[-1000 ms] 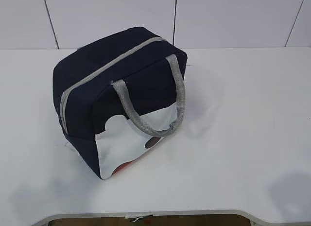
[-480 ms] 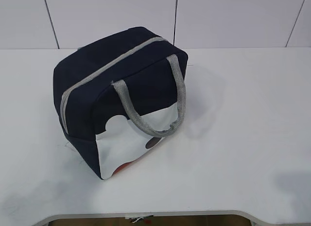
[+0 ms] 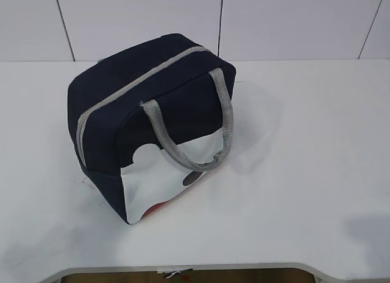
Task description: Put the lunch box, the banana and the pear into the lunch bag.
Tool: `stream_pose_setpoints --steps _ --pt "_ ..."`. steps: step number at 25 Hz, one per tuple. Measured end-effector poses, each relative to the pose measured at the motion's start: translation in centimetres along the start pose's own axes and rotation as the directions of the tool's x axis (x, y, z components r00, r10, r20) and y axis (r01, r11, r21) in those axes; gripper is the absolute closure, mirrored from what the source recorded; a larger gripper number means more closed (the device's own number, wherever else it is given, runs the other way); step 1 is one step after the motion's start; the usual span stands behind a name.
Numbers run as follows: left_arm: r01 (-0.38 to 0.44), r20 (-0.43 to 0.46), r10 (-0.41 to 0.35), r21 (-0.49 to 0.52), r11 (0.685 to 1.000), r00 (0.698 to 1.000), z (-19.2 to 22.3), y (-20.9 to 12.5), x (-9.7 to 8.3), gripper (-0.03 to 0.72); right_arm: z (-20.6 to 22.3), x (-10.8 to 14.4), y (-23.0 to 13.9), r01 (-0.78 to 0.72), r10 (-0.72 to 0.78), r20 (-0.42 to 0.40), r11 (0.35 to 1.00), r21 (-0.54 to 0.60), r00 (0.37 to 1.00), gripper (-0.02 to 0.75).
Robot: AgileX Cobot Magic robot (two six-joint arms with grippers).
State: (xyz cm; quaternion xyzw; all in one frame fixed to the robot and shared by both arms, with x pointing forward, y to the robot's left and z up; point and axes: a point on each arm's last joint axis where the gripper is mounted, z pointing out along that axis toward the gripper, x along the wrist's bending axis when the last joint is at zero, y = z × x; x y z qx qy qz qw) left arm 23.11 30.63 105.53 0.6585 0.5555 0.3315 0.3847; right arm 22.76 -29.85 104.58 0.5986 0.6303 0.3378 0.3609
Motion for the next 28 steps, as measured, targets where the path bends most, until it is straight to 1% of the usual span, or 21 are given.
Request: stream_pose_setpoints --steps 11,28 --pt "0.028 -0.051 -0.028 0.0 1.0 0.998 -0.02 -0.01 -0.05 0.452 0.0 0.0 0.0 0.0 0.0 0.0 1.0 0.0 1.0 0.323" --pt "0.03 -0.055 -0.03 0.0 1.0 0.998 -0.03 -0.01 -0.05 0.452 0.0 0.0 0.0 0.0 0.0 0.0 1.0 0.0 1.0 0.323"
